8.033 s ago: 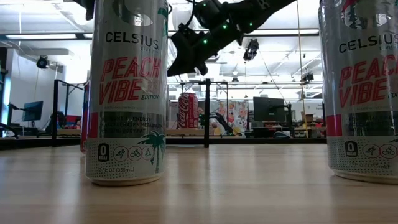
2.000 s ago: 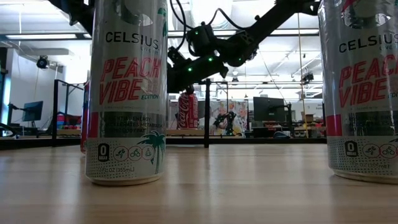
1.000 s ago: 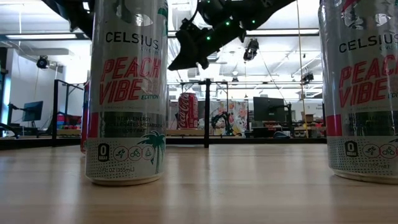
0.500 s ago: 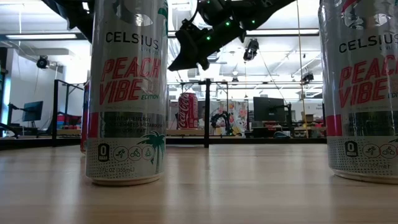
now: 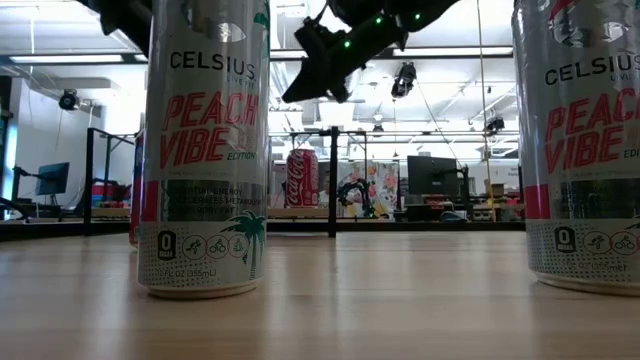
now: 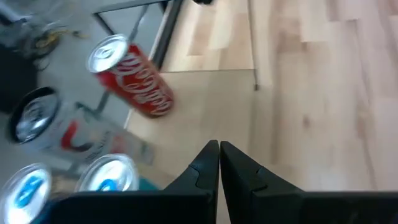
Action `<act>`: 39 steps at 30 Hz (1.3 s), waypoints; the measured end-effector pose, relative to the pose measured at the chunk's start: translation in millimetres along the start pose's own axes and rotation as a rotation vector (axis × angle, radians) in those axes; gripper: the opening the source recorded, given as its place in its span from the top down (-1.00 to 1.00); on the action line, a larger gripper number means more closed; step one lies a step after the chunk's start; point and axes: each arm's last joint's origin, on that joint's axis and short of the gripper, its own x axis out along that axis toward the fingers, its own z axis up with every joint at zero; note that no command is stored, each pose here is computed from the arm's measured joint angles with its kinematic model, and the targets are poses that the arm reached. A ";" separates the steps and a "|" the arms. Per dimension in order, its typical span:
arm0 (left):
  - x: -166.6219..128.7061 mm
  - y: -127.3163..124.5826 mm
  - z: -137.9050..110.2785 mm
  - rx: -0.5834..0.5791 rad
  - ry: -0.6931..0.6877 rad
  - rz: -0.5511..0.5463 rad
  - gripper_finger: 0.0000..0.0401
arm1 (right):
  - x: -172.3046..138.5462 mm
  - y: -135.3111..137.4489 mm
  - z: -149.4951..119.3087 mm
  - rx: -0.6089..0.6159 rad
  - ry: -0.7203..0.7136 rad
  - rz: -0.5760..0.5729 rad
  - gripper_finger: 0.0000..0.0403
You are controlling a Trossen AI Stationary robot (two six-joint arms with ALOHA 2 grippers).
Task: Place canned beverage on shelf
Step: Put the right blue soda can on the shelf aligned with the other blue soda can
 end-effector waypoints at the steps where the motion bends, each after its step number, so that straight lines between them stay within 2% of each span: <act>1: 1.4 1.8 -0.1 -0.007 -0.004 -0.002 1.00 | -3.7 0.3 1.8 0.000 -0.002 0.001 0.95; 7: 12.1 10.3 -4.8 -0.057 0.051 0.087 1.00 | -18.6 2.6 10.5 -0.003 -0.024 0.002 0.95; 17: 28.0 17.6 -10.8 -0.108 0.135 0.179 1.00 | -18.7 3.5 9.4 -0.005 -0.011 0.004 0.95; 25: 29.3 20.7 -13.0 -0.120 0.181 0.272 1.00 | -18.6 3.5 8.6 -0.005 -0.004 0.004 0.95; 31: 25.1 20.6 -12.1 -0.139 0.163 0.268 1.00 | -18.3 3.6 6.7 -0.004 0.015 0.005 0.95; 34: 23.1 15.9 -9.6 -0.143 0.088 0.105 1.00 | -18.4 3.7 4.5 -0.003 0.037 0.006 0.95; 36: 23.6 13.4 -9.1 -0.127 0.067 0.039 1.00 | -18.4 3.8 2.8 -0.009 0.055 0.007 0.95; 39: 27.2 14.2 -14.8 -0.073 0.122 0.094 1.00 | -18.5 3.8 1.3 -0.010 0.070 0.007 0.95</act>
